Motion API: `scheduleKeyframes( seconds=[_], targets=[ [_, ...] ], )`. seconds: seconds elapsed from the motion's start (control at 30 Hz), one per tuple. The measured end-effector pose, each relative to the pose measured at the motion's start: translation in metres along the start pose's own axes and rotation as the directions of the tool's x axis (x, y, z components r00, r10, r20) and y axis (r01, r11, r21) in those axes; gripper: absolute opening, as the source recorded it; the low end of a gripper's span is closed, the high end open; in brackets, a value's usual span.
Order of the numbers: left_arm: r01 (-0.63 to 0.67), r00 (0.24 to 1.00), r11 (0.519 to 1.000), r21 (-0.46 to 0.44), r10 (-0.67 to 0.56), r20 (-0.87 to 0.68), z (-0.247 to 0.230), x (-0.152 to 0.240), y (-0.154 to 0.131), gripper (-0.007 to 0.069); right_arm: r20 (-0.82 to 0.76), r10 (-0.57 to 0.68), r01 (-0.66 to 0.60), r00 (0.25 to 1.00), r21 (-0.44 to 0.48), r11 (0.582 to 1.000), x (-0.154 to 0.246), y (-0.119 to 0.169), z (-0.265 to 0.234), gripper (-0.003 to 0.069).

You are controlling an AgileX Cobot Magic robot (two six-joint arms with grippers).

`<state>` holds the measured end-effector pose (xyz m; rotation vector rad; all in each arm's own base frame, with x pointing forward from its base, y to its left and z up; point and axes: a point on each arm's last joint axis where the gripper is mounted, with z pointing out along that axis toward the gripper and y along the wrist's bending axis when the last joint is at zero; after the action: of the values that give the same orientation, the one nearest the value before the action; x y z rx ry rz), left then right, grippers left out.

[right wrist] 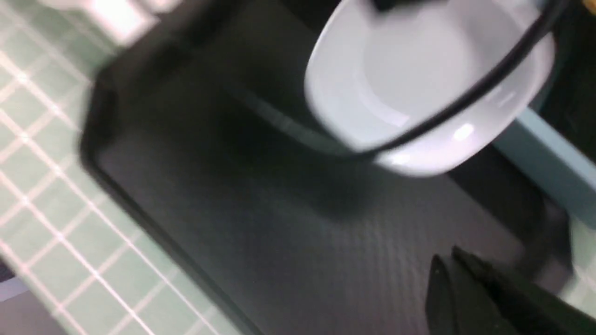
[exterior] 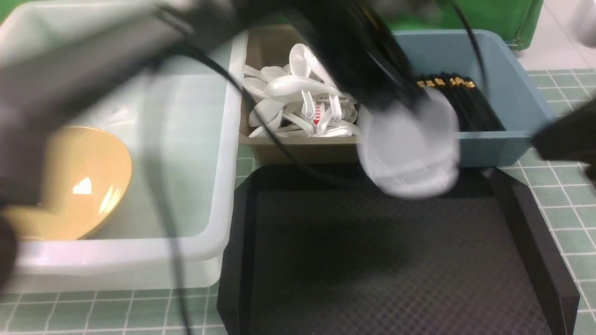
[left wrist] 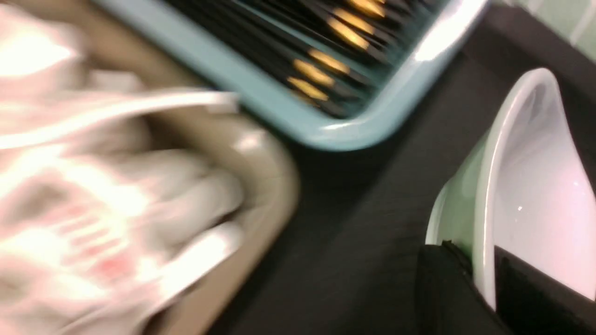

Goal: On blue table put chopsticks spoon bowls plates into blue grey white boxes.
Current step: 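Place the white bowl into the white bin with the other dishes with the left gripper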

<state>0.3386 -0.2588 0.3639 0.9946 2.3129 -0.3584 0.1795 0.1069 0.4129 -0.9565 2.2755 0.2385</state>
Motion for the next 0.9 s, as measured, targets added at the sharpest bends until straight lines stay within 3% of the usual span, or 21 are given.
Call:
scheduleKeyframes(
  seconds=[0.13, 0.4, 0.63, 0.9],
  targets=[
    [0.129, 0.992, 0.984, -0.126, -0.128, 0.012, -0.071, 0.02, 0.064, 0.0003, 0.05, -0.155, 0.158, 0.987, -0.081, 0.984, -0.043, 0.032, 0.019, 0.0043],
    [0.351, 0.935, 0.885, -0.307, -0.349, 0.062, -0.126, 0.091, 0.141, 0.0003, 0.091, -0.308, 0.317, 0.947, -0.109, 0.942, -0.099, 0.075, 0.05, 0.0046],
    [0.522, 0.853, 0.79, -0.323, -0.49, 0.179, -0.096, 0.131, 0.197, 0.0003, 0.105, -0.322, 0.332, 0.941, -0.097, 0.938, -0.116, 0.079, 0.058, 0.0047],
    [0.567, 0.821, 0.77, -0.293, -0.556, 0.127, -0.013, 0.154, 0.239, 0.0005, 0.092, -0.324, 0.332, 0.942, -0.101, 0.938, -0.115, 0.079, 0.058, 0.0047]
  ],
)
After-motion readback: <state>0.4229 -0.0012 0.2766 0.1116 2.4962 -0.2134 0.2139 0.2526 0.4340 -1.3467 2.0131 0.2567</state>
